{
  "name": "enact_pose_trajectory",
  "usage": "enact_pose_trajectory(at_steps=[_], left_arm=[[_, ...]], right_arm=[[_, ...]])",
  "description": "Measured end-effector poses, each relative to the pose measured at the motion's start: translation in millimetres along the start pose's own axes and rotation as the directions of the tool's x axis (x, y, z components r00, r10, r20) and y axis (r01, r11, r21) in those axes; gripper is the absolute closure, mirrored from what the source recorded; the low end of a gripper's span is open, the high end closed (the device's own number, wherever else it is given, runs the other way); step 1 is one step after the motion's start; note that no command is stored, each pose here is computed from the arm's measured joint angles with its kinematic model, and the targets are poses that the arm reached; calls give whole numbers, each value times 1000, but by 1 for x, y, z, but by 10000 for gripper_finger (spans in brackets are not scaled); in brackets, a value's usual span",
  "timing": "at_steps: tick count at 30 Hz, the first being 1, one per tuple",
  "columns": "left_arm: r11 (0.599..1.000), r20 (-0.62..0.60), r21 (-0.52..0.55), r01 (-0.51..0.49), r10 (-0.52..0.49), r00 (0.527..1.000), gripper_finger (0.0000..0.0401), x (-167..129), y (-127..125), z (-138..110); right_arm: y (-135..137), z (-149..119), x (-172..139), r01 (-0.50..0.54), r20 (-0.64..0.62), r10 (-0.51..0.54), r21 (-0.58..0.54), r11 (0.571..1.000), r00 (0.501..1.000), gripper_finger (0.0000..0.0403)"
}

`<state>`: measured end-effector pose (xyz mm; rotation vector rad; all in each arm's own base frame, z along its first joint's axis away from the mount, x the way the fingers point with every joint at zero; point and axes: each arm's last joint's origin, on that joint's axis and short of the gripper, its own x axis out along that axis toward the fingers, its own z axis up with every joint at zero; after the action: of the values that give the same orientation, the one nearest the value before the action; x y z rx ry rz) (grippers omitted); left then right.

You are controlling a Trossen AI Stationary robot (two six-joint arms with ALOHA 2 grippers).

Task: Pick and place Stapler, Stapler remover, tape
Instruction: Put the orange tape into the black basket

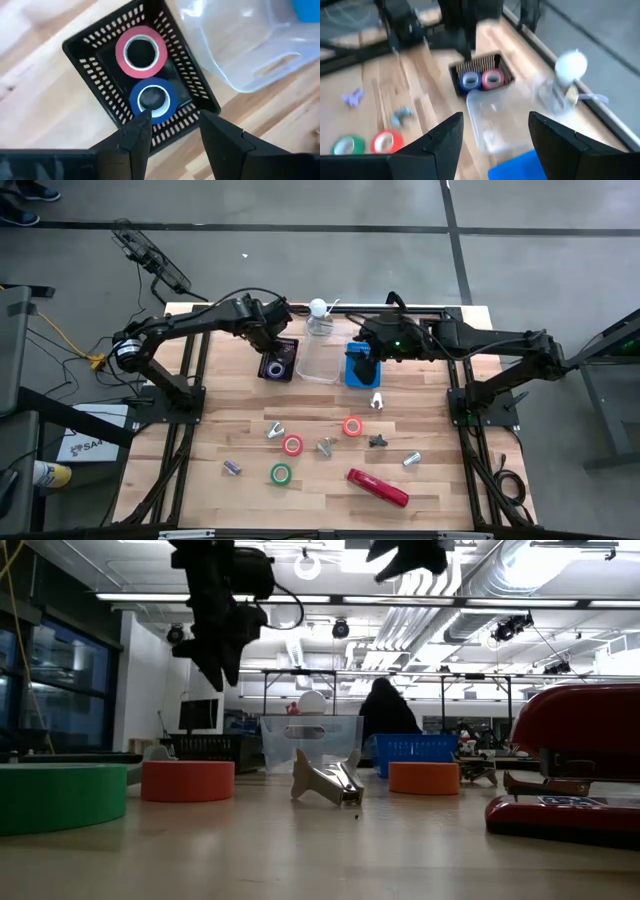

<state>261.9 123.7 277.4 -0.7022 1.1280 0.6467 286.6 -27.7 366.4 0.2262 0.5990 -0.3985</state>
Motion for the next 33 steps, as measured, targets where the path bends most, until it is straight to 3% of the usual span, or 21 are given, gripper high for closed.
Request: enact_pose_trajectory(at_steps=[4, 12, 17, 23, 33], left_arm=[[998, 100, 60, 14, -20, 995, 240, -19, 0, -1], [999, 291, 47, -22, 7, 957, 240, -64, 10, -15], [998, 322, 67, 1, -23, 947, 240, -77, 12, -21], [997, 320, 76, 8, -32, 947, 240, -78, 13, -23], [994, 309, 105, 24, -56, 949, 240, -78, 12, -23]], right_arm=[[2, -21, 13, -84, -109, 82, -18, 996, 991, 186], [16, -65, 35, -322, -245, 299, -61, 945, 922, 189], [28, -99, 47, -390, -274, 332, -193, 900, 902, 189], [40, -136, 55, -447, -280, 379, -243, 861, 882, 190], [60, -172, 61, -444, -290, 365, -286, 849, 885, 190]])
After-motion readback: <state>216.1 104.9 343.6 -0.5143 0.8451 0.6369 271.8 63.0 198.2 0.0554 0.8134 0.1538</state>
